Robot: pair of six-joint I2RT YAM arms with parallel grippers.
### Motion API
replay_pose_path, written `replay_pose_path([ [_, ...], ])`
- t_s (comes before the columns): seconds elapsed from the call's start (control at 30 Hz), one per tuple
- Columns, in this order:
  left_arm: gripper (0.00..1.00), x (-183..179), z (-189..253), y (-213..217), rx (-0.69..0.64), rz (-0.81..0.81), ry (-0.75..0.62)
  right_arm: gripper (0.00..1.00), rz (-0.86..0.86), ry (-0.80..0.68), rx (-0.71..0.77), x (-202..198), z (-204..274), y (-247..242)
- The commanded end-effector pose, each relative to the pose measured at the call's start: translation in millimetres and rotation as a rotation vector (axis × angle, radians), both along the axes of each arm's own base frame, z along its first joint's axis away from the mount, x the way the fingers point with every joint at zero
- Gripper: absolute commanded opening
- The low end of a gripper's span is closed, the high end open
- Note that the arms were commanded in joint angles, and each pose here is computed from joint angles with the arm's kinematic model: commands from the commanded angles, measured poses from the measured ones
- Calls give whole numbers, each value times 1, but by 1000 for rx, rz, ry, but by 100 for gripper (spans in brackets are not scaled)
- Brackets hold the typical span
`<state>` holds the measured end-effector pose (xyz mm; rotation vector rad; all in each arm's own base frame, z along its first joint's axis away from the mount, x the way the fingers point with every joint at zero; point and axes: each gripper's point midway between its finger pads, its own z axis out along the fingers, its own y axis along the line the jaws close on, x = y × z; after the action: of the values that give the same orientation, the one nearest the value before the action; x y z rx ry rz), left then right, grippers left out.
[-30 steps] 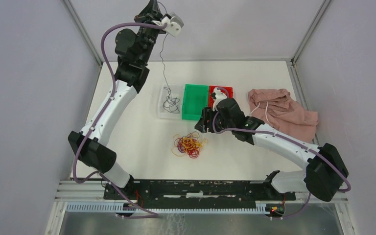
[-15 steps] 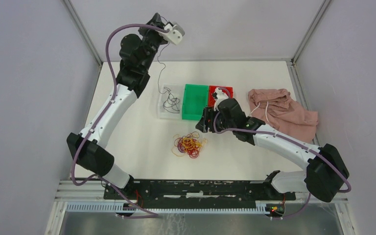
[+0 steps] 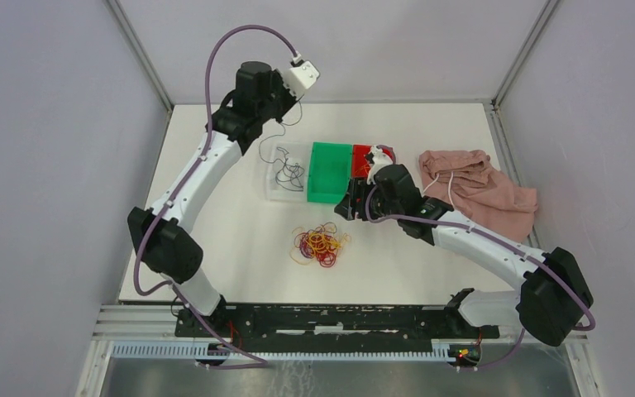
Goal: Untangle the cables
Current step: Place the cable in the bin.
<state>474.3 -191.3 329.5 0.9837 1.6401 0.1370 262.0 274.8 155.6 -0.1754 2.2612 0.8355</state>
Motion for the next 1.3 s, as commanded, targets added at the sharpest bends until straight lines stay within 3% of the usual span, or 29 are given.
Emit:
replay_pose_path([
  [0.0,3,-20,47,-37,-240,-88,67,65,-22,-50,51,7,18,0],
  [0.17,3,-28,66,-65,-290,-144,62,65,-30,-48,56,8,16,-1],
  [0.43,3,-28,24,-63,-271,-103,133,65,-44,-53,53,8,17,-9],
  [0.67,3,-22,21,-62,-328,-76,158,65,-45,-50,58,9,18,-9],
  [0.97,3,-17,-41,-8,-234,63,211,65,-52,-47,51,9,16,-14],
  [1.27,3,-40,-86,42,-119,114,243,65,-52,-20,56,11,7,-12],
])
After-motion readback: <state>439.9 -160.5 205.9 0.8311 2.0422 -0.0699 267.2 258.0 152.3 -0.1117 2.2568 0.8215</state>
